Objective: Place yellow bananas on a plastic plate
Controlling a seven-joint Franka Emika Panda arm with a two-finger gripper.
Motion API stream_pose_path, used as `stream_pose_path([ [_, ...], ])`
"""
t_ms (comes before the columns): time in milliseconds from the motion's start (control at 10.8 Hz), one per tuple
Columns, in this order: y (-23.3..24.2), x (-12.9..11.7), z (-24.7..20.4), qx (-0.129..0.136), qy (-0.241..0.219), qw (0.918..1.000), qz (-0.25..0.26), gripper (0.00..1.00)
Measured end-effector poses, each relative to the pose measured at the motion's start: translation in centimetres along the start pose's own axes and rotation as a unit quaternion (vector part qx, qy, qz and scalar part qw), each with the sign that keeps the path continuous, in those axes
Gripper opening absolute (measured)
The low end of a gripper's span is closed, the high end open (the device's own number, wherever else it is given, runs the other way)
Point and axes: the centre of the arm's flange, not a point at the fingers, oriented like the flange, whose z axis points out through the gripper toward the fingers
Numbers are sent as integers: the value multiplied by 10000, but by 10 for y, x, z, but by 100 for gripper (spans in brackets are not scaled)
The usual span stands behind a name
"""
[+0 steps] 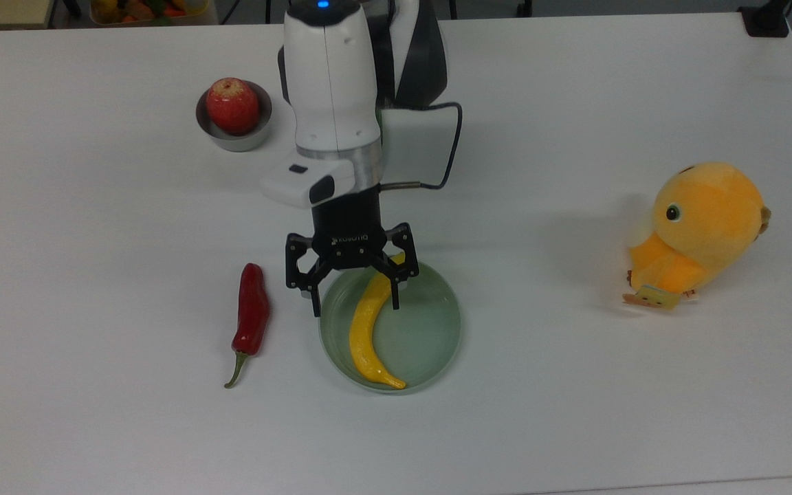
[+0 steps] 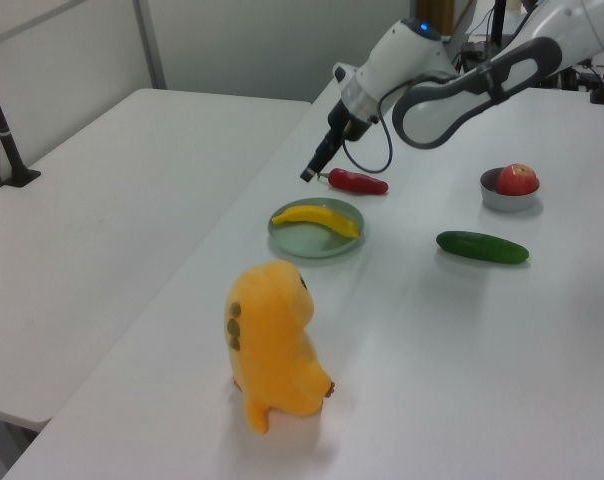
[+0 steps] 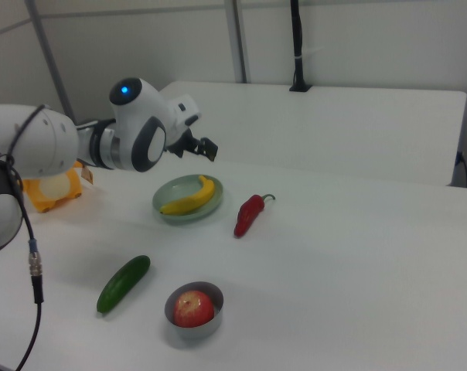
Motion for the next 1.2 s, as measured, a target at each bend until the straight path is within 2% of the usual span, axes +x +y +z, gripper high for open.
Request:
stream_pose_path([
  [185, 3, 19, -45, -74, -274, 9996, -14, 100],
  [462, 14, 38, -156, -291, -1181, 9923, 253, 100],
  [647, 18, 30, -226, -405, -1877, 9791, 668, 100],
  [925, 29, 3, -293, -326, -2825, 9517, 1159, 100],
  [1017, 30, -4, -302, -322, -3015, 9456, 1182, 100],
  [1202, 28, -11, -303, -255, -3137, 9414, 1214, 100],
])
